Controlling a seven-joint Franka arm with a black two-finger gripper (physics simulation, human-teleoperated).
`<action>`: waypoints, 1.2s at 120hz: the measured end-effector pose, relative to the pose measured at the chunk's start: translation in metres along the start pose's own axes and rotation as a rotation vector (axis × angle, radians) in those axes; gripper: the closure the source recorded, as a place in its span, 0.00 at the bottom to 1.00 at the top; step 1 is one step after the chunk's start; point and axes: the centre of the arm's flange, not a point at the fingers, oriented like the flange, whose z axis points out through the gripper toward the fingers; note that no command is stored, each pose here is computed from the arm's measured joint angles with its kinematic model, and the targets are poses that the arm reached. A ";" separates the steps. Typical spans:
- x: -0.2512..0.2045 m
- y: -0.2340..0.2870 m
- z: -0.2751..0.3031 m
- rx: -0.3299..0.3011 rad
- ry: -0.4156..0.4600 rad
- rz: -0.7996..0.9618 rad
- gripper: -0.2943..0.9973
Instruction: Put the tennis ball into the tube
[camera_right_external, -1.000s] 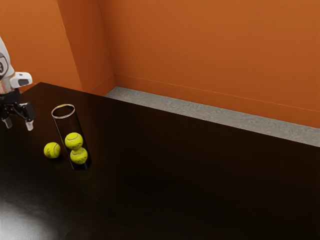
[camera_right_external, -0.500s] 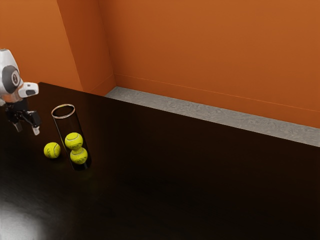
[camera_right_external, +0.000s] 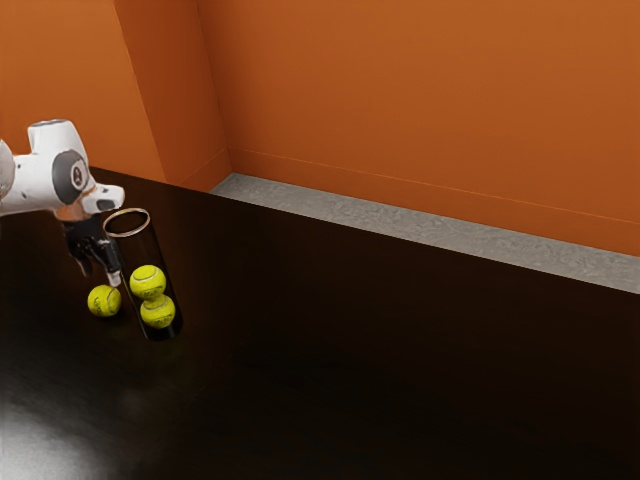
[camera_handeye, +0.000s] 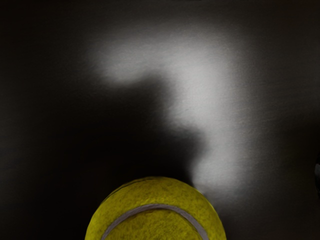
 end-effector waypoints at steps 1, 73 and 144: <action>0.001 0.001 0.001 -0.001 -0.001 0.003 0.23; 0.006 0.004 0.052 -0.054 -0.034 0.022 0.23; 0.006 0.005 0.062 -0.078 -0.033 0.011 0.41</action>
